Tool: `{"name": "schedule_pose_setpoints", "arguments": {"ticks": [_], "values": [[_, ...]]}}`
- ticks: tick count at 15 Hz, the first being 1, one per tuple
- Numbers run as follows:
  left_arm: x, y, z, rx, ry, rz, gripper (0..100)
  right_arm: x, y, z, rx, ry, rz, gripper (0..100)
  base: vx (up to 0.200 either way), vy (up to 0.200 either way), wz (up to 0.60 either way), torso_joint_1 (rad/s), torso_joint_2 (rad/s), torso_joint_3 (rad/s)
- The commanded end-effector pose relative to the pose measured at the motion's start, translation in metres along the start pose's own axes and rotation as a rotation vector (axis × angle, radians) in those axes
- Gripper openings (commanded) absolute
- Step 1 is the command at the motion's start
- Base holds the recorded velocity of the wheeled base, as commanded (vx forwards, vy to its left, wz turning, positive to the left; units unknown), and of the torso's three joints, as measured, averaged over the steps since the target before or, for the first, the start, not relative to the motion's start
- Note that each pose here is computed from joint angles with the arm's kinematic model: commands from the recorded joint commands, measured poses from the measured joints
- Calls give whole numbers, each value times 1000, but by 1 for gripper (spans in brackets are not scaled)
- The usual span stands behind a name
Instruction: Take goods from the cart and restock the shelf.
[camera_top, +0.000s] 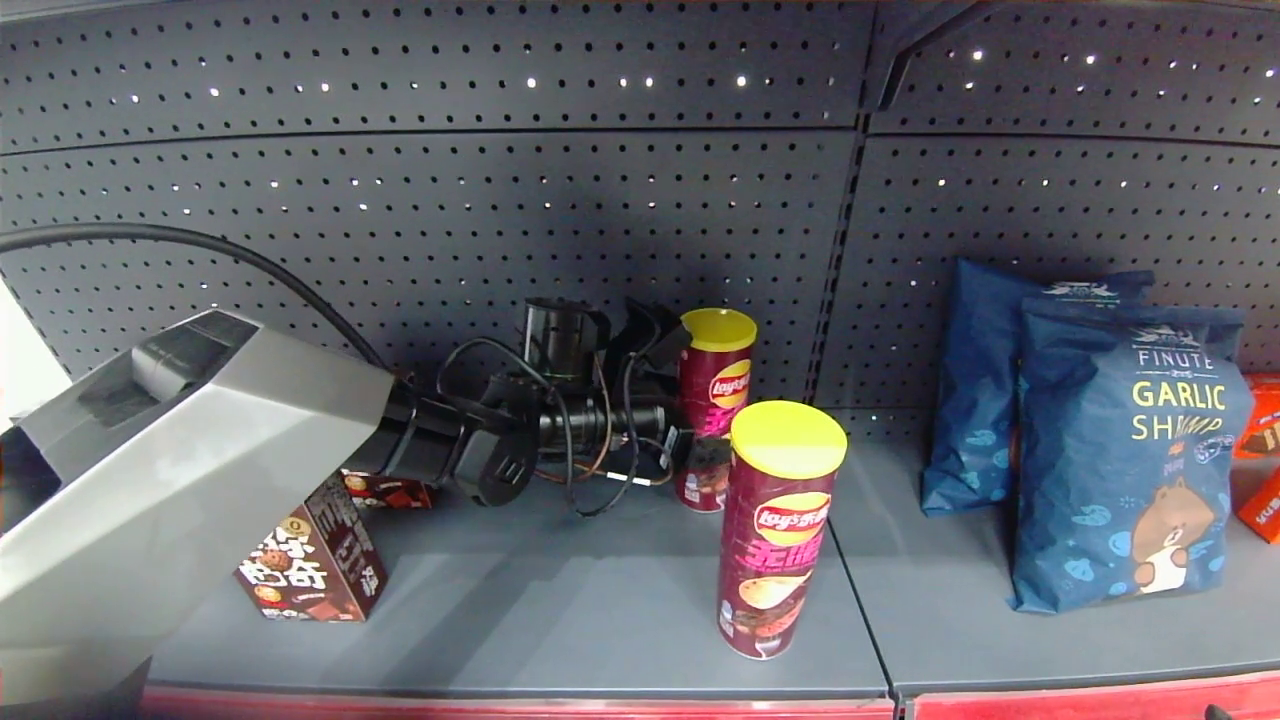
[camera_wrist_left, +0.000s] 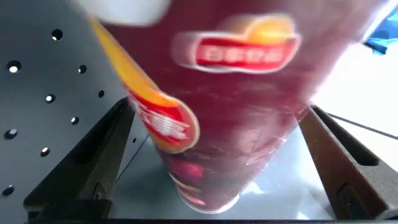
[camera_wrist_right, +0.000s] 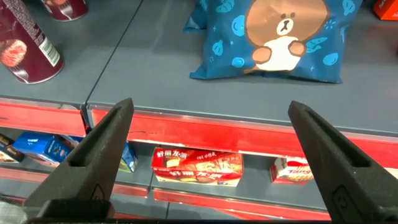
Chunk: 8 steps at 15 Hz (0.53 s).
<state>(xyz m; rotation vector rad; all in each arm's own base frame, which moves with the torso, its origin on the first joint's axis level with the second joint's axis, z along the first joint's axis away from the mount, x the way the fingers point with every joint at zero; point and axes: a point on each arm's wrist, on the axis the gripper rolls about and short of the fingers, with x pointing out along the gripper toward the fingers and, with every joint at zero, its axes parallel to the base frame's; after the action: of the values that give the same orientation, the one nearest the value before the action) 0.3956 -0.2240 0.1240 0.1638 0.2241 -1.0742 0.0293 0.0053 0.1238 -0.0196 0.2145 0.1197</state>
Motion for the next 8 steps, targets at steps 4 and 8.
{"name": "schedule_pose_setpoints", "arguments": {"ticks": [4, 8], "values": [[-40, -20, 2, -3, 39, 20, 100, -5, -1, 0, 4, -7, 3, 100, 0, 0, 0, 0, 0, 0], [-64, -21, 18, 14, 6, 70, 100, -6, -1, 0, 24, 8, 1, 100, 0, 0, 0, 0, 0, 0]]}}
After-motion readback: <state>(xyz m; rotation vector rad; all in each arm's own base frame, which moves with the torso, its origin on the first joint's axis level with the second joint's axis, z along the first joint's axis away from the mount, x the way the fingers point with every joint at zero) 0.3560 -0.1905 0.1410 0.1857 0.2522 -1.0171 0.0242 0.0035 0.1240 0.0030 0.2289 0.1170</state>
